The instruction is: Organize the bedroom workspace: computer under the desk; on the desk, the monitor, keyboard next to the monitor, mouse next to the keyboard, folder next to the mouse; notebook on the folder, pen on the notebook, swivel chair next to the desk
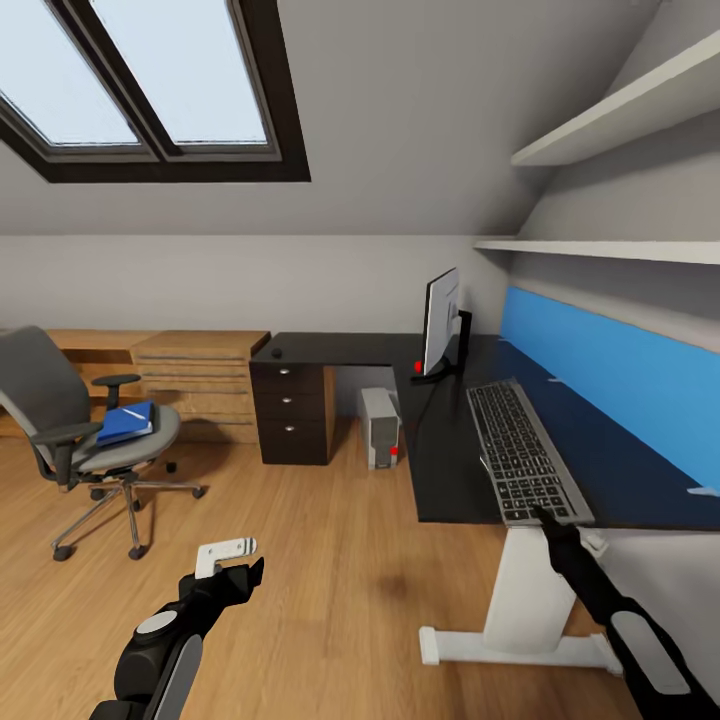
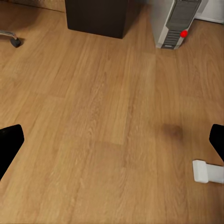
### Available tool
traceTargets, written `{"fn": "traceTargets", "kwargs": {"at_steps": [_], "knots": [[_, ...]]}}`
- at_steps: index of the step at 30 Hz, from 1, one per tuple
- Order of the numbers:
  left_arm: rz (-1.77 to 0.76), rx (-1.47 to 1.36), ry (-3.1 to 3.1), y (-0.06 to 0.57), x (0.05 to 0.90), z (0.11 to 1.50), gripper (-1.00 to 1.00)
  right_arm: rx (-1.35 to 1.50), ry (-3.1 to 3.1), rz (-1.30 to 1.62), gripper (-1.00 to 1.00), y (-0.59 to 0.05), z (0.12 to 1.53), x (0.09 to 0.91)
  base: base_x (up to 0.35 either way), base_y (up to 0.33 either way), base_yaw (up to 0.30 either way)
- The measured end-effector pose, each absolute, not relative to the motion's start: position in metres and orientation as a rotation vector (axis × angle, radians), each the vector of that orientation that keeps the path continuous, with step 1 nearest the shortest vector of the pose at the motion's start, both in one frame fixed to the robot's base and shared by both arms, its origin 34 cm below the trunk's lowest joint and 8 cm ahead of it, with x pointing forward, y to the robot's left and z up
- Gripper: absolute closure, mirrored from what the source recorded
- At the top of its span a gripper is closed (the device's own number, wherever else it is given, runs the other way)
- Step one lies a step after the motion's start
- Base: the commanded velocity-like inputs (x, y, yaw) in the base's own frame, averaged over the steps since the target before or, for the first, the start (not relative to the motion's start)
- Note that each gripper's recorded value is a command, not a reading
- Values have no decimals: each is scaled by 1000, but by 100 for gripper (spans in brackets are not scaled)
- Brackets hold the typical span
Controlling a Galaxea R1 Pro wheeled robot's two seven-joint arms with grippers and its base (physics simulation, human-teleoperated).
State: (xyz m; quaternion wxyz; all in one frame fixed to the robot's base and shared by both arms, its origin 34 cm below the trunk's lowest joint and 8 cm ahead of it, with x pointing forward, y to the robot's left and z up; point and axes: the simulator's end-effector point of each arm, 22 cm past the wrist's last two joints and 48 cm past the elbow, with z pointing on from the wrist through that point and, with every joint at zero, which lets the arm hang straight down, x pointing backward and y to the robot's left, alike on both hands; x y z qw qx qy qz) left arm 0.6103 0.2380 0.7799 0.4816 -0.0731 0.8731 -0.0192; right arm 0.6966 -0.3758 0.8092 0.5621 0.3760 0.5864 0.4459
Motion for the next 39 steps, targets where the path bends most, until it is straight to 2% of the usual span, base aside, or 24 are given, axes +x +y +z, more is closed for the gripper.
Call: {"fn": "traceTargets", "kwargs": {"at_steps": [10,17,22,31,39], "knots": [[-46,-179,2129,238,612,798,-100,862,1344,1145,100,-310,853,710,0,0,0],[-46,-179,2129,238,613,810,-100,980,1433,1168,100,-219,865,714,0,0,0],[-46,-180,2127,238,613,812,-100,947,1540,1151,100,-157,866,707,0,0,0],[-43,-182,2122,240,614,813,-100,901,1568,1127,100,-119,869,704,0,1,0],[-42,-183,2122,240,614,814,-100,1045,1531,1242,100,-114,857,702,41,180,0]]}}
